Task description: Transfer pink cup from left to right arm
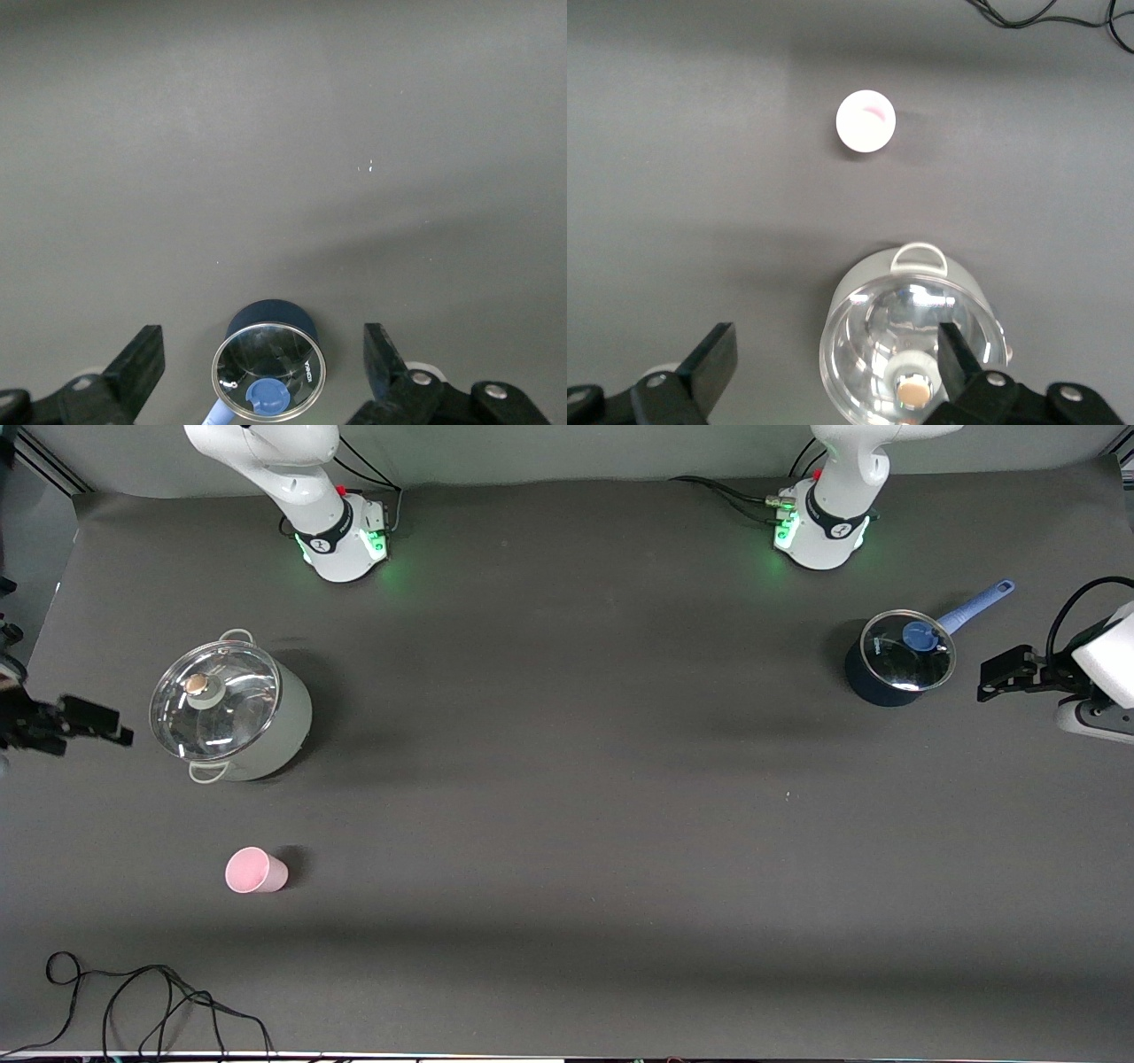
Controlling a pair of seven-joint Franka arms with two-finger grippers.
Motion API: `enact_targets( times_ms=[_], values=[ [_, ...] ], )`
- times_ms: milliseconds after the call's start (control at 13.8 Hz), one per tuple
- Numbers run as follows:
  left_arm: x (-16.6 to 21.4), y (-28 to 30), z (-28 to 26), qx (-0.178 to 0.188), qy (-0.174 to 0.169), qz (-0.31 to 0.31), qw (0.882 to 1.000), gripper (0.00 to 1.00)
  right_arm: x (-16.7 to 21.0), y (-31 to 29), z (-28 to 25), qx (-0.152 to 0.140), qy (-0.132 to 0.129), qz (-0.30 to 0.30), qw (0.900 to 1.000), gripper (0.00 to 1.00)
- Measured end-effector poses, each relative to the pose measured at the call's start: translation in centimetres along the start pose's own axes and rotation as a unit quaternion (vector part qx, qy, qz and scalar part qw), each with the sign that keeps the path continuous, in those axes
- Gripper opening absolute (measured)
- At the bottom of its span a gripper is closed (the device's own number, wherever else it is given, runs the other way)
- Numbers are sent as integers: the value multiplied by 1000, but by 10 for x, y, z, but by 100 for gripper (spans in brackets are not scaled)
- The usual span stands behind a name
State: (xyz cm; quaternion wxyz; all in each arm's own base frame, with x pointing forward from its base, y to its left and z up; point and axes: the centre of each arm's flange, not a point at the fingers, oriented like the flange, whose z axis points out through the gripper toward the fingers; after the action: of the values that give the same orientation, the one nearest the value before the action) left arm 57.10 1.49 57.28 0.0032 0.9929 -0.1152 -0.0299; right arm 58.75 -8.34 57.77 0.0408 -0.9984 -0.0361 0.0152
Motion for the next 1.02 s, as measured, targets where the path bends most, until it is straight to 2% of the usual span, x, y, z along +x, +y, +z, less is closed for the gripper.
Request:
enact_targets(
  times_ms=[291,799,1017],
  values=[
    [0,-3,0,0,0,-4,1000,100,-11,-28,-13,2,-13,-8,1000,100],
    [1,-6,4,-1,-2,-6,1000,100,-9,-61,-15,-2,-11,12,1000,100],
    [2,-7,6,-1,-2,-7,1000,100,-8,-53,-19,-27,-2,16,1000,100]
  ],
)
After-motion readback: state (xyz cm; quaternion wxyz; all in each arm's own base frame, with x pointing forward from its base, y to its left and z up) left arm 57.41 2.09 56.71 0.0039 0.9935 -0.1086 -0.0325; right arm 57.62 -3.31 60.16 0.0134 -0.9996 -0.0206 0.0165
